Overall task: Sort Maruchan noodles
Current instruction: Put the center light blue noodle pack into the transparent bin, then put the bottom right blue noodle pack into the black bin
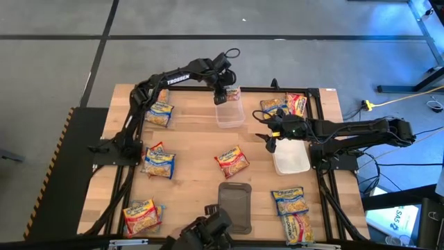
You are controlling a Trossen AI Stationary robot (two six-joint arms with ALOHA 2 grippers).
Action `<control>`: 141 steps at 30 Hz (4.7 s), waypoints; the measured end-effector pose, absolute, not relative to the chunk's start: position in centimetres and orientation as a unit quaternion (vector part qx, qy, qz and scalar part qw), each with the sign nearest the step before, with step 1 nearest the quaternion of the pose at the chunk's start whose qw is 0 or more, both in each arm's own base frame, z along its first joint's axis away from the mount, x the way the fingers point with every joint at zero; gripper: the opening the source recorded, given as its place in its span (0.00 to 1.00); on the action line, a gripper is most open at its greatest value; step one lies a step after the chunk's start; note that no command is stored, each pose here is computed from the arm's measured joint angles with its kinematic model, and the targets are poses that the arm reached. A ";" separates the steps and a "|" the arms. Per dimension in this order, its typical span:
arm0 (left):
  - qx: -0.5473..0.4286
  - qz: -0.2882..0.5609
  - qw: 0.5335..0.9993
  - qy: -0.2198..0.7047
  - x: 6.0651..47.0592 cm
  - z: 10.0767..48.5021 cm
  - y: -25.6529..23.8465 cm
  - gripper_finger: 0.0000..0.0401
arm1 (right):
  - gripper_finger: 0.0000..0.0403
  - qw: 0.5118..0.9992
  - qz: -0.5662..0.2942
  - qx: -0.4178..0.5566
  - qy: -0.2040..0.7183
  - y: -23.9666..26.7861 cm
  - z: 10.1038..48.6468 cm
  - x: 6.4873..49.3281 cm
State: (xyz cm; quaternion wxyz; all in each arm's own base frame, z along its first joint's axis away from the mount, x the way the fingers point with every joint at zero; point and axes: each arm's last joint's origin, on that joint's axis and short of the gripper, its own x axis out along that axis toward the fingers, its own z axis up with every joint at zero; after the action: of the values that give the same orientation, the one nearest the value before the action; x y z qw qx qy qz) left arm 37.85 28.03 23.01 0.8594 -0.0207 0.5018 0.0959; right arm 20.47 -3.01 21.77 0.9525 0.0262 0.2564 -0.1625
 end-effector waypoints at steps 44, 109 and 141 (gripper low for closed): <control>-0.012 0.212 0.840 0.499 37.9 22.0 28.8 0.43 | 0.67 0.943 -0.162 0.026 0.290 -3.1 20.4 21.3; -0.012 -0.012 0.951 0.309 38.7 26.6 -18.4 0.43 | 0.67 0.909 0.164 0.157 0.349 20.0 22.9 18.0; -0.023 0.001 0.943 0.331 37.0 23.4 -19.8 0.43 | 0.67 0.803 -0.078 0.174 0.564 19.2 17.3 14.4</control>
State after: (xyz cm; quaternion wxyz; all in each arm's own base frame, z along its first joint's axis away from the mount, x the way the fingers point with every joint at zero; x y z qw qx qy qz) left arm 36.99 -19.78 23.43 0.9435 -0.0233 0.3306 0.0013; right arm 14.40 19.24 17.34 0.8034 0.1743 0.5640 -0.0779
